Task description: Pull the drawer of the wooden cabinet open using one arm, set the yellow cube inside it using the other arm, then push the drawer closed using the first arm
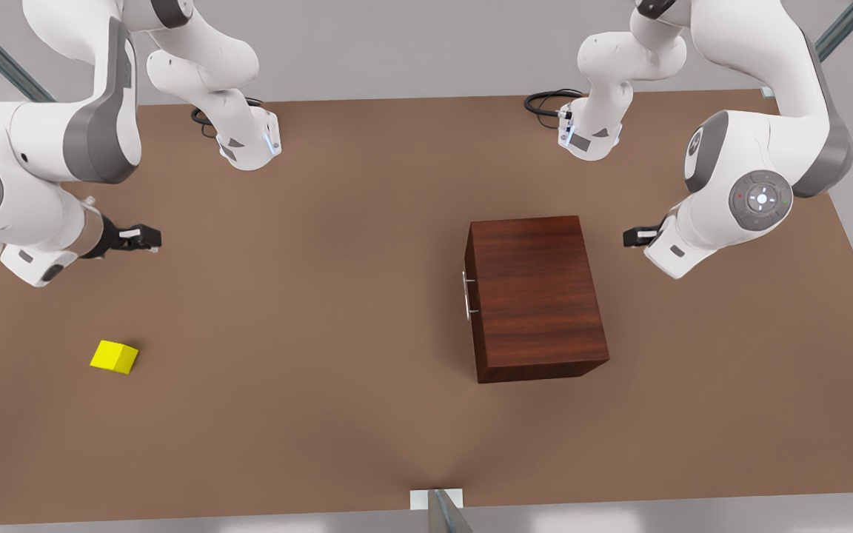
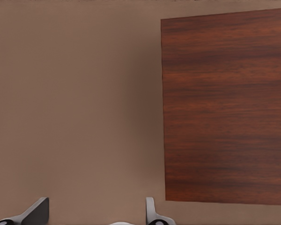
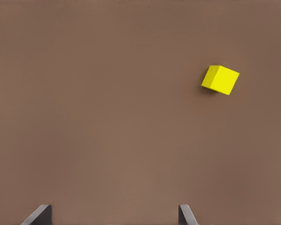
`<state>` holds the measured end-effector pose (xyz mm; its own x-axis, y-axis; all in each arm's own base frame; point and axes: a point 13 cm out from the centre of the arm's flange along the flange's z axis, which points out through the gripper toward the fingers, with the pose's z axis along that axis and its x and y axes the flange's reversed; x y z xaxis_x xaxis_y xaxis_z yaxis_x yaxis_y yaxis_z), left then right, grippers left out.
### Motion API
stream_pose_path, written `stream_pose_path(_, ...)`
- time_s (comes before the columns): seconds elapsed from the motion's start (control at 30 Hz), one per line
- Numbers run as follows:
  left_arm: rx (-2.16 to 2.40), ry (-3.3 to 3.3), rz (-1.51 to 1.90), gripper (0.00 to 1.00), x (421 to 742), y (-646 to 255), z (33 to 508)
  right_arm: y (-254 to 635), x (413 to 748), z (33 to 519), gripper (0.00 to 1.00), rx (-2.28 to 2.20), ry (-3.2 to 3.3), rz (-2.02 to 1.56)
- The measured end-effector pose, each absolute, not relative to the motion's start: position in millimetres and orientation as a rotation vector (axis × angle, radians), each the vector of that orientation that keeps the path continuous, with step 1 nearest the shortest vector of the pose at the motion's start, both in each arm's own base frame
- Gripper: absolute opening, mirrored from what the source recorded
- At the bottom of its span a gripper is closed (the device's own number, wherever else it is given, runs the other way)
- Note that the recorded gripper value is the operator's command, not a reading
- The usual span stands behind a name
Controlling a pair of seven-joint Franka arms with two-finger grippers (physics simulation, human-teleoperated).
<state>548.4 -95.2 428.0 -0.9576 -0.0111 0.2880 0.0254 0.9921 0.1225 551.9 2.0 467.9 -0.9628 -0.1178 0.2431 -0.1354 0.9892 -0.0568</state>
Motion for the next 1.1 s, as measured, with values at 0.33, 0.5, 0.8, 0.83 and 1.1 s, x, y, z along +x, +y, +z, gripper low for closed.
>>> stream_pose_path(0.33,-0.545,-2.888,-0.354,1.00,541,-414,311,-3,563,469,1.00,0.207,-2.932,0.103)
stream_pose_path(0.5,-0.428,-3.019,-0.347,1.00,544,-470,272,0,564,467,1.00,0.225,-2.929,0.100)
stream_pose_path(0.8,-0.119,-3.128,-0.355,1.00,566,-479,229,-12,571,455,1.00,0.199,-2.922,0.098)
stream_pose_path(0.83,-0.093,-3.128,-0.370,1.00,567,-477,226,-13,571,455,1.00,0.197,-2.924,0.096)
stream_pose_path(1.1,0.048,-3.149,-0.449,1.00,563,-481,201,-11,574,453,1.00,0.205,-2.928,0.094)
